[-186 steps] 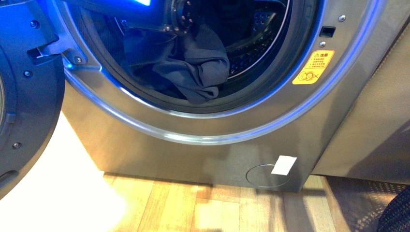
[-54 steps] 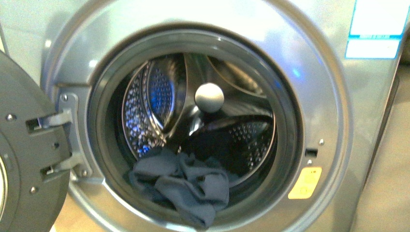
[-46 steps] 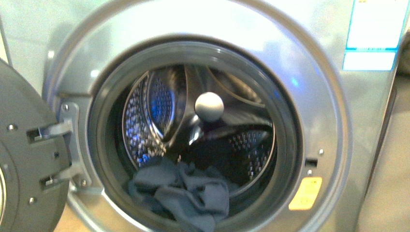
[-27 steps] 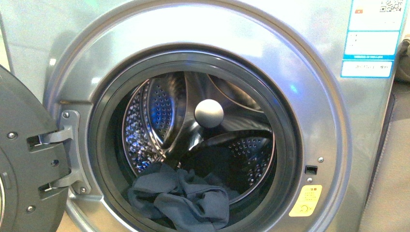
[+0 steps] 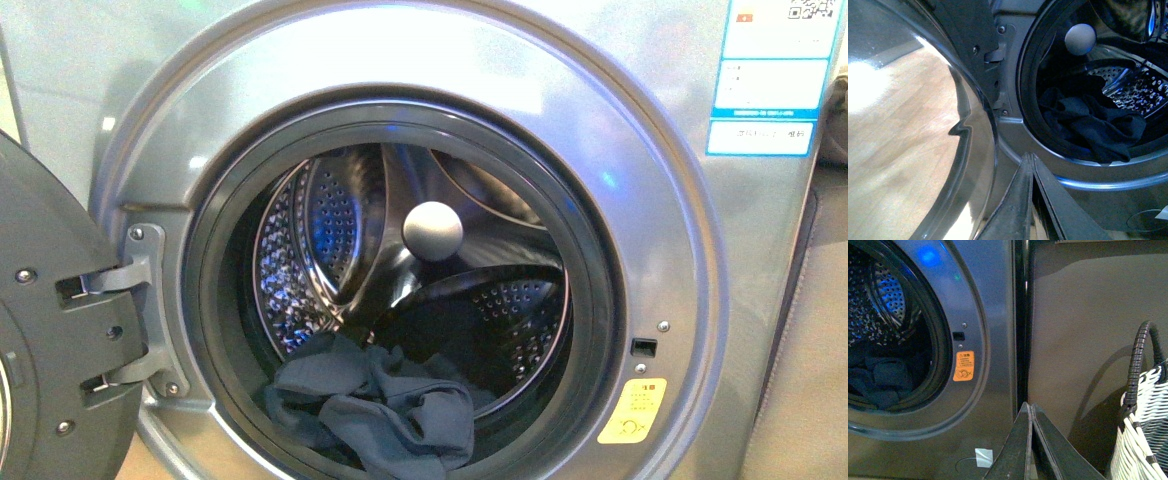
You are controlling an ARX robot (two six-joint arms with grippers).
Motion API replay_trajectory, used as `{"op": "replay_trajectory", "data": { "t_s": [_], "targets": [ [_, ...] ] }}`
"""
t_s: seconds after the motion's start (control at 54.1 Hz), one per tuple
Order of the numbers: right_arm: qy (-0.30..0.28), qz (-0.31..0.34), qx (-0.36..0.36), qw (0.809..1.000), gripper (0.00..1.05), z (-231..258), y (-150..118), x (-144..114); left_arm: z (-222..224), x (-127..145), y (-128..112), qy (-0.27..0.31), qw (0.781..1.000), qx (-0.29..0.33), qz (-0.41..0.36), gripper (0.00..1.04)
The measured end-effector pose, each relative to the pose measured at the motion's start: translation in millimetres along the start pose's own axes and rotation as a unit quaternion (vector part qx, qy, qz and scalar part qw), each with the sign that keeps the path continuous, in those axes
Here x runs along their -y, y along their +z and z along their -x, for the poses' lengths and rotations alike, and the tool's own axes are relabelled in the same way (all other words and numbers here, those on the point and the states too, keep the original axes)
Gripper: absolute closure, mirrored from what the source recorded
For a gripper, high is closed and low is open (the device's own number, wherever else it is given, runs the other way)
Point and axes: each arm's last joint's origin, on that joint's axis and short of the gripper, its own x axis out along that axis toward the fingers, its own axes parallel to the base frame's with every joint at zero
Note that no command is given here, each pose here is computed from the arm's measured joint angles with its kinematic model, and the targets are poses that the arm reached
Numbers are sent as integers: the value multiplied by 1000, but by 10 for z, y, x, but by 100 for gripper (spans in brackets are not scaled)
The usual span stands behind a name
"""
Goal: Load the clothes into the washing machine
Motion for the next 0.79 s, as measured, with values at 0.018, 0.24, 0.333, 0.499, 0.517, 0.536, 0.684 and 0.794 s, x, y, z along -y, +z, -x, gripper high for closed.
{"op": "replay_trajectory", "data": {
  "t_s": [0.018,0.24,0.333,0.499,0.517,0.536,0.684,0.794],
  "targets": [
    [0,0,0,1000,102,0,0,0,3,0,0,0,1000,0,0,101],
    [0,0,0,1000,102,0,0,0,126,0,-26,0,1000,-2,0,101],
    [0,0,0,1000,102,0,0,0,126,0,-29,0,1000,-3,0,101],
    [0,0,0,1000,102,0,0,0,126,0,-29,0,1000,-3,0,101],
    [0,0,0,1000,102,0,0,0,126,0,-29,0,1000,-3,0,101],
    [0,0,0,1000,102,0,0,0,126,0,-29,0,1000,-3,0,101],
    [0,1,0,1000,95,0,0,0,126,0,-29,0,1000,-3,0,93],
    [0,1,0,1000,76,0,0,0,126,0,-29,0,1000,-3,0,73]
  ]
}}
